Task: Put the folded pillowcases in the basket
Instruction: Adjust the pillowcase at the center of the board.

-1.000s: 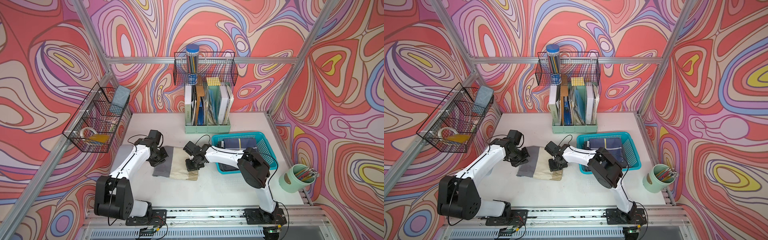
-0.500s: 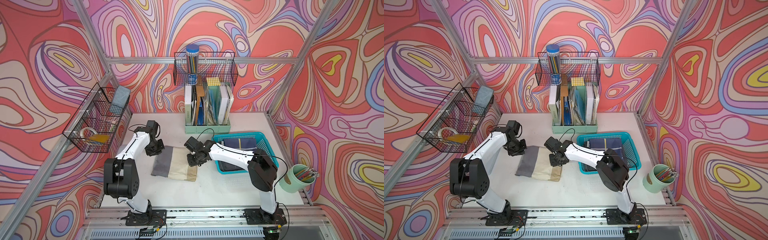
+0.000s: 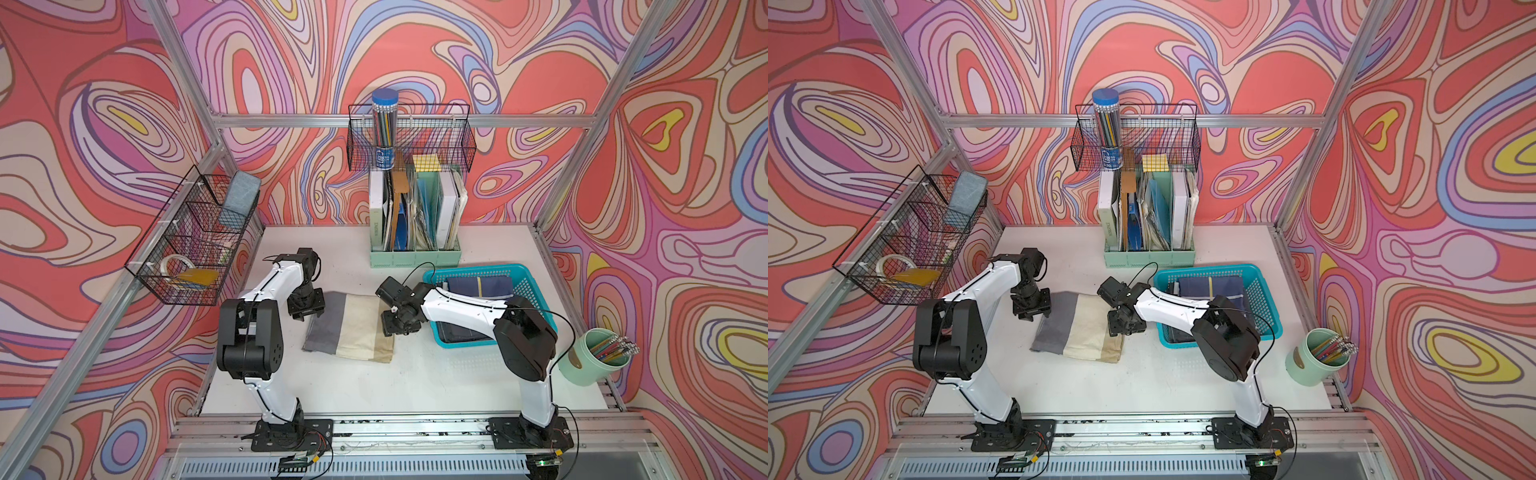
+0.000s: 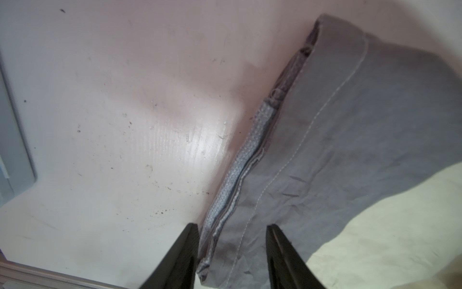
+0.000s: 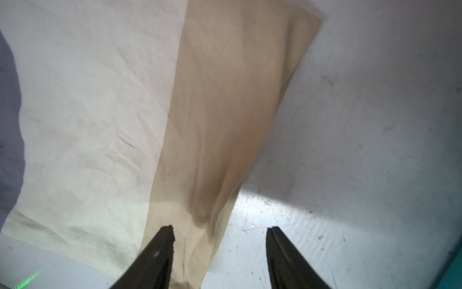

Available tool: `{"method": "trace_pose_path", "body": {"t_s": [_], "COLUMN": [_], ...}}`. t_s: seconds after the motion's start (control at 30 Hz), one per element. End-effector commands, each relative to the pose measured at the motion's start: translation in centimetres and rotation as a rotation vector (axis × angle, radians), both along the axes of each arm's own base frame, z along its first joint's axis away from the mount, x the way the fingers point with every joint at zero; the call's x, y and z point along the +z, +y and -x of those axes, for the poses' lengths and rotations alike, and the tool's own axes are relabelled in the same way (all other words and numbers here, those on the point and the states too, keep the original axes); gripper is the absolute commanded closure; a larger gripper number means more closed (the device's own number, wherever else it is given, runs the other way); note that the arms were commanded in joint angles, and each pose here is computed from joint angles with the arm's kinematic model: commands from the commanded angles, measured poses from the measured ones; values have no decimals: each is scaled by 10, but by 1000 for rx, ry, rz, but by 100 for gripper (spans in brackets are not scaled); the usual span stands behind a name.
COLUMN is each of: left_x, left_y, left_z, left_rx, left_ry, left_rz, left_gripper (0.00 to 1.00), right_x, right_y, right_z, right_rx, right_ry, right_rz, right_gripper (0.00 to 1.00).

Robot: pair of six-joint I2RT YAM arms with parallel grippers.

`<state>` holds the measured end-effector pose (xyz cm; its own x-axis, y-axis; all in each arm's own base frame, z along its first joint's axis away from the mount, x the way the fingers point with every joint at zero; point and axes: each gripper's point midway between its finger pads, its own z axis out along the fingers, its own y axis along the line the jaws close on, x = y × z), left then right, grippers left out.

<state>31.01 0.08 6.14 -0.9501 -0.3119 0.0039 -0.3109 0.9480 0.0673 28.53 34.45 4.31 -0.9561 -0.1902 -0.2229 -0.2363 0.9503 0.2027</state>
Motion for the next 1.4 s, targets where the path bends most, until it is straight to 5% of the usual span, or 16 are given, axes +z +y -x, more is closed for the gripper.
{"method": "trace_pose_path", "body": {"t_s": [0.0,0.5,1.03,1.37], "left_x": [-14,-50,-76,-42], "left_y": [7,24,-38,-53], "left_z": [14,35,53,39], "left_rx": [-22,-30,3,14], "left_ry": [71,248,320,252], "left_rz": [-32,-121,249,306], "left_gripper": [49,55,46,48], "right_x": [-21,-25,-6,-14], "right_y": [7,19,16,-35], "right_z": [0,12,17,-29], "right_rx": [-19,-17,-5,-28], "right_ry": [53,105,103,73], "right_rz": [-37,-112,-172,13], "right_gripper": [40,49,51,53]}}
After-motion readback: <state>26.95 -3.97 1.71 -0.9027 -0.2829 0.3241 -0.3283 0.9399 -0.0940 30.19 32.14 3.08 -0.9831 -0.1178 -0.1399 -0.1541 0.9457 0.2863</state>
